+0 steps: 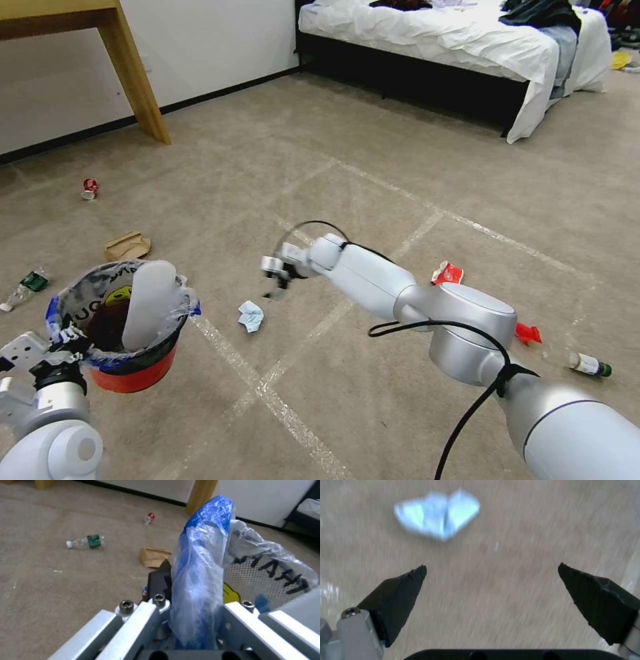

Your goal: Pick up the trash bin and place the garbage on the floor into it.

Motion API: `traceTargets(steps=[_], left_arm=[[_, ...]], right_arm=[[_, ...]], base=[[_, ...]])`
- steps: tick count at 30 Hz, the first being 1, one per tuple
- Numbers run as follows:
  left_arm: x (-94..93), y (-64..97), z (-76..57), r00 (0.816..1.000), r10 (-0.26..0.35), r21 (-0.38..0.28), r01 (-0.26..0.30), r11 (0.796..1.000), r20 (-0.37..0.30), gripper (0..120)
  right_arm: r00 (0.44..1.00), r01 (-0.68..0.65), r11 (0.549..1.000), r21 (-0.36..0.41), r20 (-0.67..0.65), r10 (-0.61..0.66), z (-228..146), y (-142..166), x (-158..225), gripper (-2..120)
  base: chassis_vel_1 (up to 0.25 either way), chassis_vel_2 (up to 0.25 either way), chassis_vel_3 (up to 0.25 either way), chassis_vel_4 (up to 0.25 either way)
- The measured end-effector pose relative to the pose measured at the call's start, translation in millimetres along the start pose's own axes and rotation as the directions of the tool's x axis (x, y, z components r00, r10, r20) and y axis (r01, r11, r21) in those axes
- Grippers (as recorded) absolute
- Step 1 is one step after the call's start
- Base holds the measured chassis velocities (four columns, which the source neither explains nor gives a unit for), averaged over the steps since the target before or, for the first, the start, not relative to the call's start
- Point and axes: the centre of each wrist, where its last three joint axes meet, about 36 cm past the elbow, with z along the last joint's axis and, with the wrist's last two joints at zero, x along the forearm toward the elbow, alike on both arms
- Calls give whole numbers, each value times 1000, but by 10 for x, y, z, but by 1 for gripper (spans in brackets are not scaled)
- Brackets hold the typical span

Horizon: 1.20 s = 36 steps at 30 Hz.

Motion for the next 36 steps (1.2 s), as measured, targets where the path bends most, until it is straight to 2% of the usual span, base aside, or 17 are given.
traceTargets(steps=[1,2,4,5,7,9,16,19,24,36], left_arm=[[13,5,-18,1000,-3,3,3,1000,6,4],[13,5,-18,1000,-3,3,3,1000,6,4],[14,27,-35,1000,-8,7,8,1000,11,4],[14,27,-35,1000,-8,7,8,1000,11,4],[9,38,-32,1000,-4,8,4,1000,11,4],[0,48,-20,1000,-5,6,5,1000,8,4],[-62,68,68,1000,3,-3,-3,1000,-4,4],[-79,39,128,1000,15,-6,-15,1000,-16,4],[-99,30,153,1000,21,-12,-21,1000,-23,4],[-107,18,180,999,22,-14,-22,1000,-29,4]], right_arm=[[1000,13,999,-34,-9,-13,100,88,-66,100],[1000,13,999,-34,-9,-13,100,88,-66,100],[999,30,983,-179,44,-22,189,260,-179,100],[999,30,983,-179,44,-22,189,260,-179,100],[995,52,967,-248,93,-29,210,386,-256,100],[993,54,964,-262,117,-23,217,409,-266,100],[966,44,963,-266,257,27,86,457,-273,100],[942,40,971,-234,332,41,85,473,-274,100],[939,56,977,-205,343,18,92,494,-278,100],[922,42,974,-224,385,49,167,575,-326,100]], base=[[0,0,0,0],[0,0,0,0],[0,0,0,0],[0,0,0,0],[0,0,0,0],[0,0,0,0],[0,0,0,0],[0,0,0,0],[0,0,0,0],[20,24,-17,-26]])
